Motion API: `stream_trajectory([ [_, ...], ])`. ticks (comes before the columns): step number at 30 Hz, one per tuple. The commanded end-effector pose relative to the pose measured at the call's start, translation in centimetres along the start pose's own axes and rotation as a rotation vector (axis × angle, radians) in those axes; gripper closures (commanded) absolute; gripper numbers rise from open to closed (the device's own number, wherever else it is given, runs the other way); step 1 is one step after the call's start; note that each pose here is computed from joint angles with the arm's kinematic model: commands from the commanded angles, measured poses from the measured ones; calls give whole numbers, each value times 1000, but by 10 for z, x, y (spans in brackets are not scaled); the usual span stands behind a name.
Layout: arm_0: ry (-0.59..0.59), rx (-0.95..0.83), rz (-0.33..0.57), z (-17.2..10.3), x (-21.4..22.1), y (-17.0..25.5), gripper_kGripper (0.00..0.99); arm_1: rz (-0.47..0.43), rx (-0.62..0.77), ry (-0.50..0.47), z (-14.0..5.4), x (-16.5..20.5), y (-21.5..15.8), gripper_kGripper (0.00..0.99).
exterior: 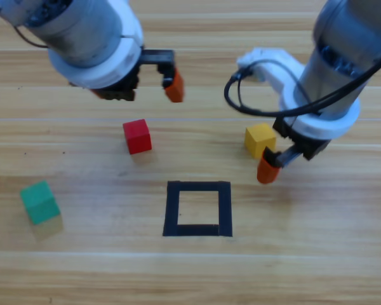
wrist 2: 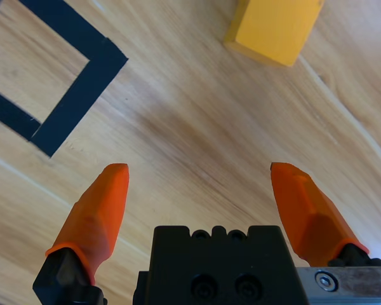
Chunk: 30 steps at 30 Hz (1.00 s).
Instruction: Stack the blocks in the rectangular block: red at the bottom, yellow in the middle, green on top
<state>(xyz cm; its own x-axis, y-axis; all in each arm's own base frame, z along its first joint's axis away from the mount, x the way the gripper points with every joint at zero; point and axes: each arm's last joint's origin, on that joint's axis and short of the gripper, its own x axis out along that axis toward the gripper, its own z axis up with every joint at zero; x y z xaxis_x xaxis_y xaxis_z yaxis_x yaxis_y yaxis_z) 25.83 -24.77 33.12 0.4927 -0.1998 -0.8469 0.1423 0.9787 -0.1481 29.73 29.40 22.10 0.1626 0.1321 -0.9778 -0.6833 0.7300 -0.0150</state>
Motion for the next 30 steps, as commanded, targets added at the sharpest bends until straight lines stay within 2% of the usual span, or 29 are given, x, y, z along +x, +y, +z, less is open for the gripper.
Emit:
stream_trajectory([
  [1,63,-215,107,29,24,40,0,-59,63,53,11,36,-17,10],
  [5,124,-295,170,51,45,43,0,-84,68,51,16,45,-21,10],
  [11,249,-372,288,95,92,16,0,-85,100,58,34,71,-39,8],
  [19,336,-503,317,94,128,25,1,-59,135,59,46,91,-55,16],
  [22,356,-550,337,92,140,29,2,-42,136,57,49,94,-54,67],
  [30,416,-605,387,85,177,40,30,-35,136,55,55,100,-55,106],
])
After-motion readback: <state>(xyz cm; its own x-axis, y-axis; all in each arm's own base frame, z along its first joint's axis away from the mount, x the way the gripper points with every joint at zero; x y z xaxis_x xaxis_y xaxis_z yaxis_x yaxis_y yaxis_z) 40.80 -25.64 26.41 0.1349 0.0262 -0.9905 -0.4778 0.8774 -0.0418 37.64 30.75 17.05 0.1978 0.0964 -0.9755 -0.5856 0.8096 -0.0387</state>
